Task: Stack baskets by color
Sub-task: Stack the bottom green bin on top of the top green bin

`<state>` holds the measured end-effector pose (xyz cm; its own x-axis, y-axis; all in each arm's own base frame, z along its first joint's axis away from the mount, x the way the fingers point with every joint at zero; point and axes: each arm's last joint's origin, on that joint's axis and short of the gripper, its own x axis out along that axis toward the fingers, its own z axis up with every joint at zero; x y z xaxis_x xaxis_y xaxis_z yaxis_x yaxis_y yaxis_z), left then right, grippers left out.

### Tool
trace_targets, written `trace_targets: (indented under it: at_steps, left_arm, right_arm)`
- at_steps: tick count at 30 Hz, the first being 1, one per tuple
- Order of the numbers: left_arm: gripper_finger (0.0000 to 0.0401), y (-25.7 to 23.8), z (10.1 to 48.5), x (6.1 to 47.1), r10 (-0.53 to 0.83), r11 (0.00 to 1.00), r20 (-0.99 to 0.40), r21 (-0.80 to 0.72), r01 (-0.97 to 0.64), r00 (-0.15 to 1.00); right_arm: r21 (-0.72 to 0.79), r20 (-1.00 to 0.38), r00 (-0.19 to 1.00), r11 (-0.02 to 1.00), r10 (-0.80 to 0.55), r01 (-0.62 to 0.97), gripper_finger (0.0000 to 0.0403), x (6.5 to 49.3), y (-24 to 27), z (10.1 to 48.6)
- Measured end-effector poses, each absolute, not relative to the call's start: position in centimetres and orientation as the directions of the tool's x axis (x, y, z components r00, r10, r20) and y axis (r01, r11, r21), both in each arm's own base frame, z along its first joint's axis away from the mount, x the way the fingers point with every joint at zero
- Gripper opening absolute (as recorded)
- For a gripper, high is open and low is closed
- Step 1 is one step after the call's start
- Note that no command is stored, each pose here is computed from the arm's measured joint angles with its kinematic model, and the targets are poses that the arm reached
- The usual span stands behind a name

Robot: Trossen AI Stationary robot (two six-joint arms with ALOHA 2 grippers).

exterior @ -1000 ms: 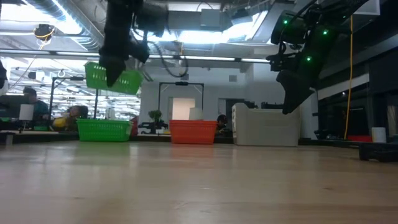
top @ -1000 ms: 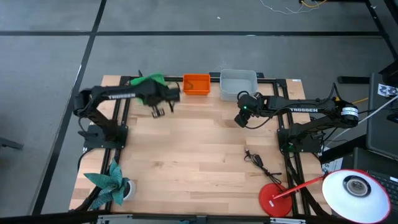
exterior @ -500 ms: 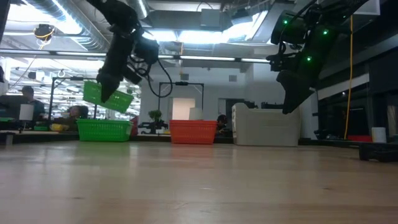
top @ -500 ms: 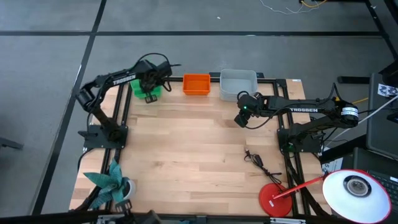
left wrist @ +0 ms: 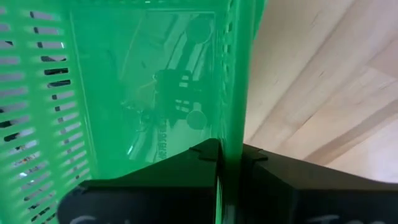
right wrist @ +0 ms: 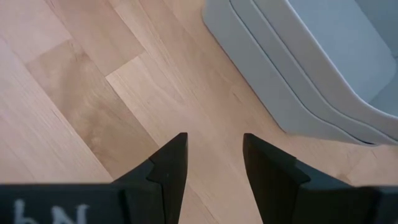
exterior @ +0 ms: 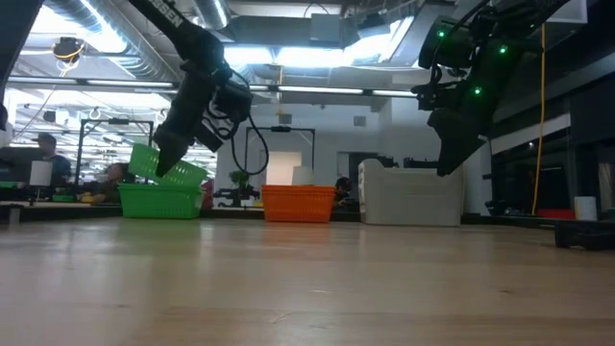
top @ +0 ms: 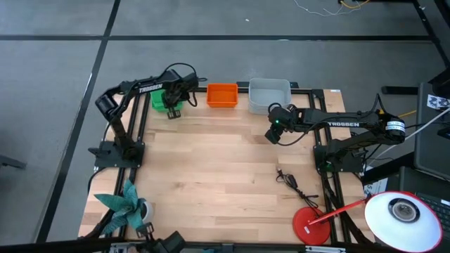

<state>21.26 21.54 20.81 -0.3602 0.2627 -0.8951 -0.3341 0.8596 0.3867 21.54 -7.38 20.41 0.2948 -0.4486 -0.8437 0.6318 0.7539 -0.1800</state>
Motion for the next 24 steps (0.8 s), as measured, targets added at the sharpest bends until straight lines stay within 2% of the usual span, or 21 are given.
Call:
trace_targets:
  at_steps: [6,17,24]
  left_arm:
    - [0.0007,22.08,20.78,20.88,0.267,0.847,-0.893,0.396,-0.354,-0.362]
    - [0.0086,22.14,20.75,21.53,0.304,0.841,-0.896,0.413,-0.351,-0.324]
    - [0.0094,21.6,21.08,21.76,0.309,0.829,-0.897,0.417,-0.373,-0.317]
  right_arm:
    - [-0.18,-0.844,0.295,0.754,-0.449,0.632,0.0157,21.54,-7.38,20.41]
    - [-0.18,-0.844,0.295,0.754,-0.448,0.631,0.0157,21.54,-7.38,20.41]
    - [-0.18,-0.844,0.295,0.754,-0.448,0.632,0.0157,21.54,-7.38,20.4]
